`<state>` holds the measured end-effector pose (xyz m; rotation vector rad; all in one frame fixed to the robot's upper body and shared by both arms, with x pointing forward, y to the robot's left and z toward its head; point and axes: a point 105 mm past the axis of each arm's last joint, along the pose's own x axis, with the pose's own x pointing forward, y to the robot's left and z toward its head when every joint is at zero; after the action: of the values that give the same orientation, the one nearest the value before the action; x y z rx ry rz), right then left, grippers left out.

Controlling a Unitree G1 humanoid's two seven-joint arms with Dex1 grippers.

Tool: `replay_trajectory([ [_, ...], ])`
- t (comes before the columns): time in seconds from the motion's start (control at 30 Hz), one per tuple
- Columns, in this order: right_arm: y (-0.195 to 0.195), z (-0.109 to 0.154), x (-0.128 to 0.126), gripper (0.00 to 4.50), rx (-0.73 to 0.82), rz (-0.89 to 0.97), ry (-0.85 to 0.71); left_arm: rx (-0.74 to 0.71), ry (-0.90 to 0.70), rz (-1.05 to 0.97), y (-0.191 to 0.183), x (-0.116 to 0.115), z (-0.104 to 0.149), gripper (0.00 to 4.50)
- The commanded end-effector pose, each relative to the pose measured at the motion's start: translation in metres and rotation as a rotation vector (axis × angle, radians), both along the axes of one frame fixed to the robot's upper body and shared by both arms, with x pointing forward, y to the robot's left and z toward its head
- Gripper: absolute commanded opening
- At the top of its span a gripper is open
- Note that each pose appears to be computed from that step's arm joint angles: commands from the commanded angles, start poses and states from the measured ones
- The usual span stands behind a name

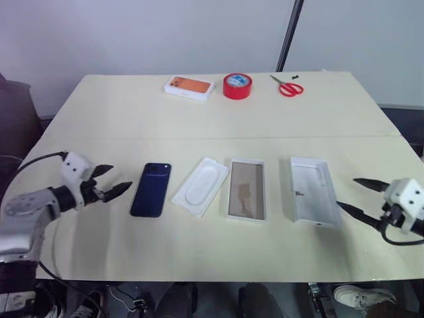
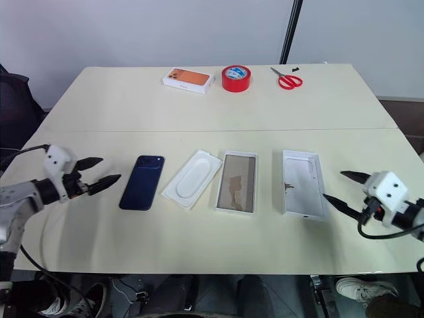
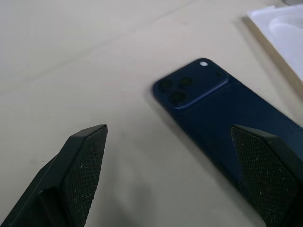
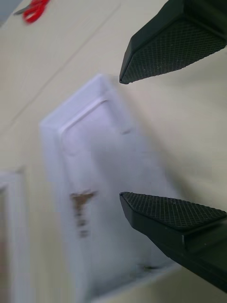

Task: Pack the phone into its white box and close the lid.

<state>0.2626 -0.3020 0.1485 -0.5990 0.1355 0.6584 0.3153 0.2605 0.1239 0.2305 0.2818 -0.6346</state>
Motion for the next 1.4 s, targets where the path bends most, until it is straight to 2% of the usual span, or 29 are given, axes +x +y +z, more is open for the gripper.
replay_trajectory([
  [0.03, 0.041, 0.023, 0.012, 3.81, -0.014, 0.103, -0.075, -0.075, 0.074, -0.021, -0.022, 0.01, 0.005, 4.32],
  [0.27, 0.086, 0.033, 0.019, 3.81, 0.013, 0.19, -0.124, -0.297, 0.195, -0.088, -0.06, 0.023, 0.023, 4.32],
  [0.33, 0.089, 0.032, 0.023, 3.81, 0.02, 0.191, -0.129, -0.401, 0.289, -0.132, -0.077, 0.023, 0.023, 4.32],
  [0.37, 0.088, 0.031, 0.025, 3.81, 0.015, 0.187, -0.129, -0.422, 0.38, -0.142, -0.084, 0.02, 0.014, 4.32],
  [0.43, 0.088, 0.03, 0.028, 3.81, 0.002, 0.187, -0.131, -0.403, 0.436, -0.176, -0.097, 0.018, 0.002, 4.32],
  [0.57, 0.088, 0.03, 0.028, 3.81, -0.004, 0.187, -0.135, -0.46, 0.444, -0.244, -0.119, 0.019, 0.006, 4.32],
  [0.9, 0.084, 0.025, 0.024, 3.81, -0.012, 0.166, -0.144, -0.339, 0.517, -0.182, -0.12, 0.024, -0.024, 4.32],
  [1.0, 0.084, 0.026, 0.024, 3.81, -0.013, 0.167, -0.149, -0.362, 0.56, -0.171, -0.124, 0.024, -0.029, 4.32],
  [1.1, 0.087, 0.025, 0.026, 3.87, -0.008, 0.17, -0.152, -0.396, 0.603, -0.181, -0.13, 0.021, -0.032, 3.44],
  [1.33, 0.087, 0.019, 0.025, 3.87, -0.019, 0.176, -0.145, -0.438, 0.674, -0.116, -0.131, 0.02, -0.039, 0.03],
  [1.4, 0.087, 0.019, 0.025, 3.87, -0.021, 0.178, -0.145, -0.462, 0.69, -0.098, -0.131, 0.02, -0.039, 0.03],
])
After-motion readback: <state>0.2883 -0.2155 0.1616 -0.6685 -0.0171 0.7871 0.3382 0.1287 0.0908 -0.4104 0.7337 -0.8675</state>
